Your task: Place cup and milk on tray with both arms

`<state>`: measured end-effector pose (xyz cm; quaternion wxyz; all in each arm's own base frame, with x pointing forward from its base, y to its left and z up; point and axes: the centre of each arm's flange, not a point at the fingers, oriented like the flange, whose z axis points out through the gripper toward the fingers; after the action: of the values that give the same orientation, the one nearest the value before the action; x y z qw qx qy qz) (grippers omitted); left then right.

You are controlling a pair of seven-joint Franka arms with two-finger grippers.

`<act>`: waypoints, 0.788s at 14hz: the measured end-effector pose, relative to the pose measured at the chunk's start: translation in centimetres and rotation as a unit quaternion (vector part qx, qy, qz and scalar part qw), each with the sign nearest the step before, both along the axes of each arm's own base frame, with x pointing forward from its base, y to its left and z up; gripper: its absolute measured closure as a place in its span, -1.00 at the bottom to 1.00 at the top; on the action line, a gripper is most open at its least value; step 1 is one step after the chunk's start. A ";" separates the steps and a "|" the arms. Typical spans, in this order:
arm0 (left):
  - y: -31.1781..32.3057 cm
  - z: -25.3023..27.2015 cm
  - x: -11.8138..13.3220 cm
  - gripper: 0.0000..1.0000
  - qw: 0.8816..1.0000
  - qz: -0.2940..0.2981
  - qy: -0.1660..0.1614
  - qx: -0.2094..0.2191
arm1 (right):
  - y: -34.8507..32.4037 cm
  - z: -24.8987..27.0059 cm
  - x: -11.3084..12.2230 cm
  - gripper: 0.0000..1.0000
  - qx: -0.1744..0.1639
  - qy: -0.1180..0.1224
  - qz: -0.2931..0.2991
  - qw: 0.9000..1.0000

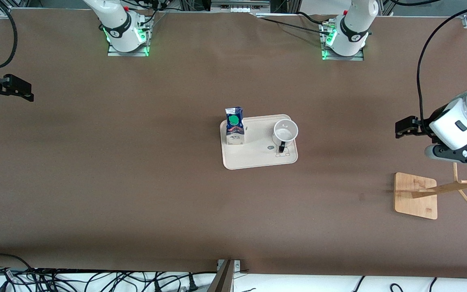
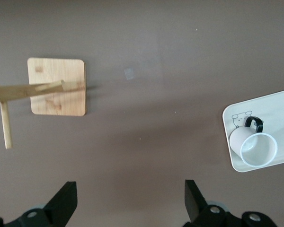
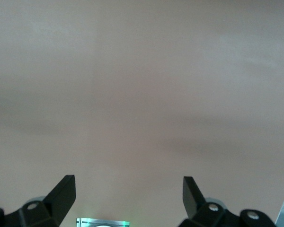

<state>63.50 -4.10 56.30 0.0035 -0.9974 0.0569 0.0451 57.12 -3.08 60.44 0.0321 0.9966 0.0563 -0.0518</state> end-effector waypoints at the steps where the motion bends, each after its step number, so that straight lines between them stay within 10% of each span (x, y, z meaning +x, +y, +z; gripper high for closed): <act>1: 0.4 -0.2 -0.7 -1.00 1.000 0.016 -0.016 -0.015 | -0.8 -0.1 0.0 -1.00 0.013 0.000 -0.011 1.000; 6: 2.0 -1.1 -7.2 -1.00 0.998 0.044 -0.046 -0.012 | -3.3 -0.5 -0.1 -1.00 0.039 0.002 -0.039 0.998; 11: 1.8 -1.7 -8.1 -1.00 0.999 0.042 -0.023 -0.008 | -2.2 -0.5 0.1 -1.00 0.014 0.004 -0.020 1.000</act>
<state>55.38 -2.31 54.60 -0.0055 -0.9996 0.0151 0.0213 57.18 -5.26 59.96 0.0166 0.9976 0.0374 -0.0556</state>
